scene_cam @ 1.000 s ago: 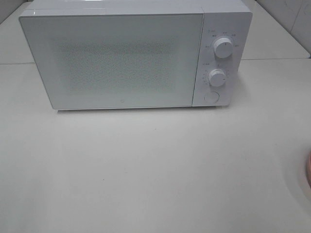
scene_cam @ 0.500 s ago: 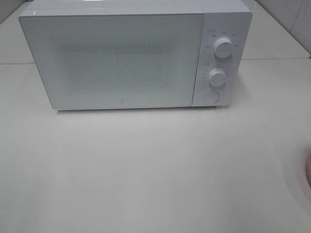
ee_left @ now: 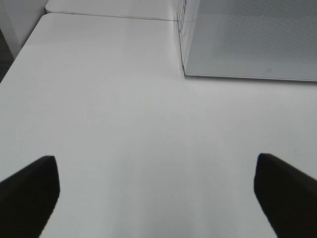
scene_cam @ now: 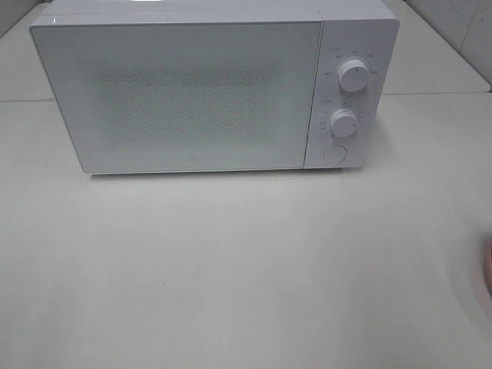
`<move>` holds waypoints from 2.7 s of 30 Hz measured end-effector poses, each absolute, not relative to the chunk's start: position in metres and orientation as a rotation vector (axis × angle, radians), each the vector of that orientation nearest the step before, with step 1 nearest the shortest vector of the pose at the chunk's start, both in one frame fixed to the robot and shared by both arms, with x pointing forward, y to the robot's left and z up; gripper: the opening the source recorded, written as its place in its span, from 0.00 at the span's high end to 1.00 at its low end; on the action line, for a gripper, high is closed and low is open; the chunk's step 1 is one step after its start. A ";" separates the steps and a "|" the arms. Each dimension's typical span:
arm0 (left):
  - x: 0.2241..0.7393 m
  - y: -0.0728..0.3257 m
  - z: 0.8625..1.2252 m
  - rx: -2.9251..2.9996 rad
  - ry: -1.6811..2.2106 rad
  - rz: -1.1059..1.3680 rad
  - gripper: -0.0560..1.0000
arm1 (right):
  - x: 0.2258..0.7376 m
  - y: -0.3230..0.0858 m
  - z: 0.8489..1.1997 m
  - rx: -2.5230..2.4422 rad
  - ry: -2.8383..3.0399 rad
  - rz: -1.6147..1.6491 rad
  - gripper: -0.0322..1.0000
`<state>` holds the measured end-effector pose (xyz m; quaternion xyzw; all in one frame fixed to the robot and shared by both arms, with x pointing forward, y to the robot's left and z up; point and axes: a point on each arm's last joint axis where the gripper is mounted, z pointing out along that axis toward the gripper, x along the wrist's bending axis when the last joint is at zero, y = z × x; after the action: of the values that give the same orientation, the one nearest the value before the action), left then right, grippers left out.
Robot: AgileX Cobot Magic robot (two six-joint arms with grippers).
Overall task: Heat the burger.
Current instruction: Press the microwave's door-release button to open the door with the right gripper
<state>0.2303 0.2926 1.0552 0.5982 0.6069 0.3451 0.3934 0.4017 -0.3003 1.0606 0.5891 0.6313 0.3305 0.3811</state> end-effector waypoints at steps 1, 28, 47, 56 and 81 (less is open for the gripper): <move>0.230 0.293 1.055 1.518 1.540 0.876 0.01 | 0.402 -0.300 1.061 1.504 1.611 0.843 0.22; 0.230 0.293 1.055 1.518 1.540 0.876 0.01 | 0.432 -0.295 0.998 1.493 1.634 0.905 0.23; 0.230 0.293 1.055 1.518 1.540 0.876 0.01 | 0.447 -0.246 0.968 1.475 1.759 1.066 0.23; 0.230 0.293 1.055 1.518 1.540 0.876 0.01 | 0.452 -0.220 0.954 1.456 1.779 1.123 0.23; 0.230 0.293 1.055 1.518 1.540 0.876 0.01 | 0.458 -0.212 0.950 2.340 1.021 1.598 0.70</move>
<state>0.2303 0.2926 1.0552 0.5982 0.6069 0.3451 0.3934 0.4577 -0.2122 0.9499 0.7753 0.3382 0.5294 0.0649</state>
